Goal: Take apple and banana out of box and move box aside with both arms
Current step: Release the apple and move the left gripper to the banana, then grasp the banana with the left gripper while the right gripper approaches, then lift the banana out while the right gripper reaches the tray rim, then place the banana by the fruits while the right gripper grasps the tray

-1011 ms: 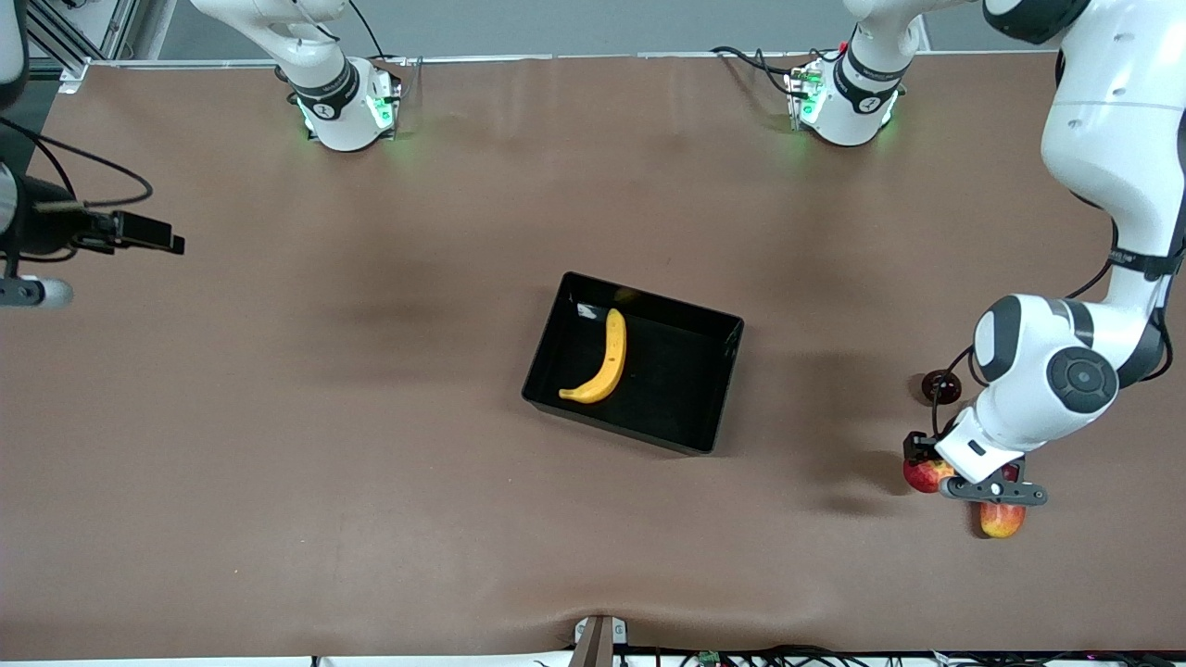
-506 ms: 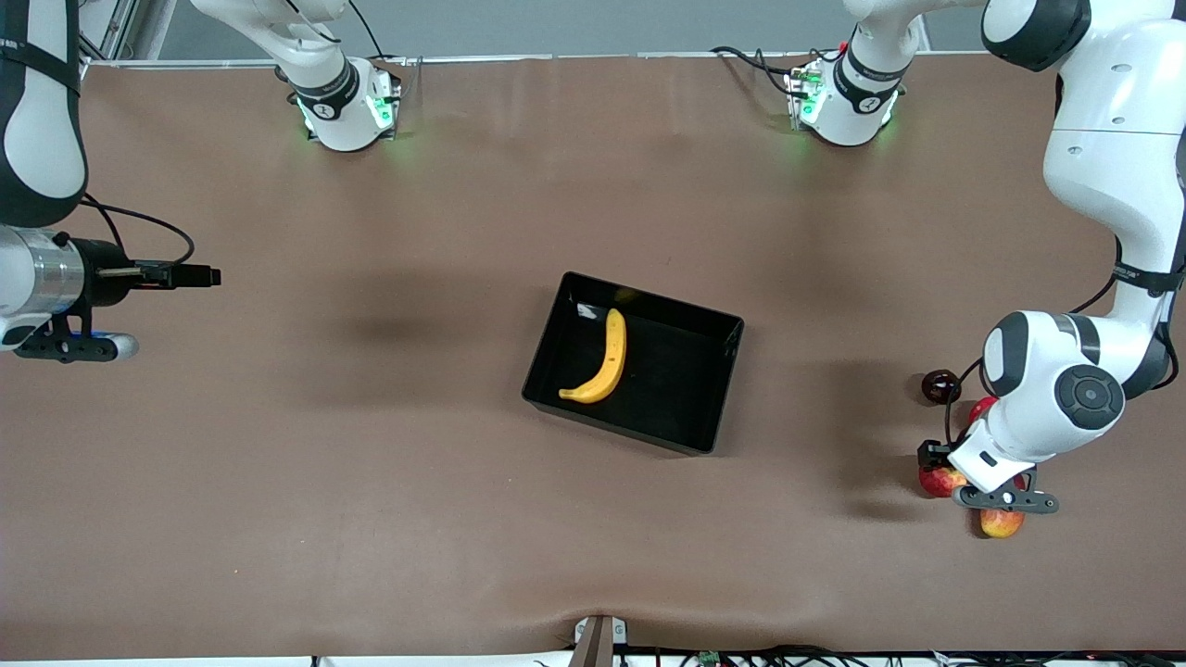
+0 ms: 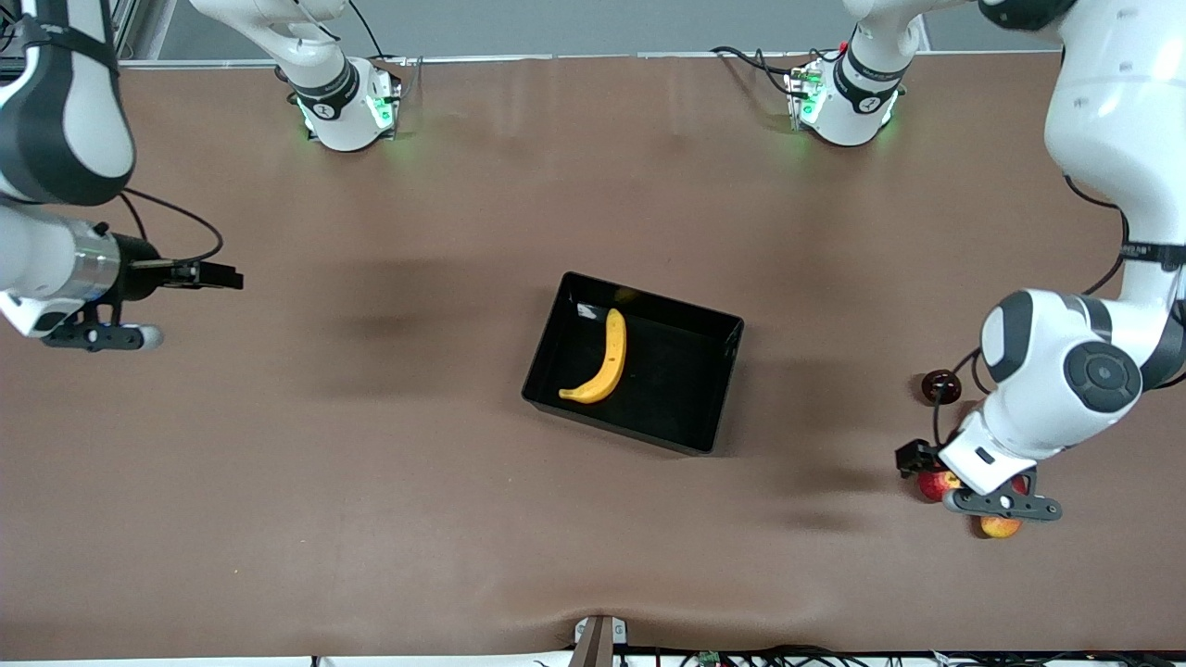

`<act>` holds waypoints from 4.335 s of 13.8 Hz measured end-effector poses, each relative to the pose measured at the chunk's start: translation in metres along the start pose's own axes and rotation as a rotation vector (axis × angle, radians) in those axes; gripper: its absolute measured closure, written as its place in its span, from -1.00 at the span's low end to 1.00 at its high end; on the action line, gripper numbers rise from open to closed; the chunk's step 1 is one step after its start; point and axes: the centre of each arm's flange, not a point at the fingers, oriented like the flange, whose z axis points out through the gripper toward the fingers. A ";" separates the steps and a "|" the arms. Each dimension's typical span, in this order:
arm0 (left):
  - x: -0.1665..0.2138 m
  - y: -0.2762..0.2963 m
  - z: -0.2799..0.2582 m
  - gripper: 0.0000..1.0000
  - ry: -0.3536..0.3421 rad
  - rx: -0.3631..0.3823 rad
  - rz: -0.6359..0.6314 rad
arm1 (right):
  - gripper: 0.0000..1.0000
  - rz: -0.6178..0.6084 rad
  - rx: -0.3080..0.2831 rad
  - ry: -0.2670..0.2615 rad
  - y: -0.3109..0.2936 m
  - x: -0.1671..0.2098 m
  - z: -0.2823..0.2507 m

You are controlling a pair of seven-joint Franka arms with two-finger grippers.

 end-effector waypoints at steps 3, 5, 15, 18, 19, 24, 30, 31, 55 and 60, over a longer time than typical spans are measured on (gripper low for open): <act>-0.014 0.110 -0.033 -1.00 -0.029 -0.058 -0.085 | -1.00 0.017 -0.003 0.010 -0.008 -0.006 0.002; -0.037 0.202 -0.036 -1.00 -0.047 -0.081 -0.079 | -1.00 0.014 -0.007 0.024 -0.018 -0.005 0.002; -0.140 0.411 0.058 -1.00 -0.112 -0.040 0.085 | -1.00 0.021 0.059 0.034 -0.064 -0.005 0.006; -0.159 0.438 0.095 -1.00 -0.095 -0.066 0.073 | -1.00 0.031 0.052 0.023 -0.083 -0.002 0.017; -0.165 0.443 0.105 -1.00 -0.097 -0.074 0.074 | -1.00 0.046 0.046 0.018 -0.094 -0.001 0.023; -0.176 0.447 0.128 -0.92 -0.116 -0.061 0.083 | -1.00 0.122 0.013 0.009 -0.158 -0.003 0.049; -0.175 0.450 0.127 0.18 -0.111 -0.064 0.086 | -1.00 0.172 0.019 0.011 -0.184 0.002 0.069; -0.172 0.450 0.124 0.31 -0.104 -0.067 0.086 | -1.00 0.182 0.017 0.019 -0.195 0.001 0.073; -0.031 0.198 -0.002 0.30 -0.101 0.134 0.107 | -0.87 0.252 0.084 0.207 -0.371 0.019 0.202; -0.035 0.064 0.065 0.30 -0.133 0.215 0.078 | -0.12 0.213 0.053 0.214 -0.406 0.029 0.246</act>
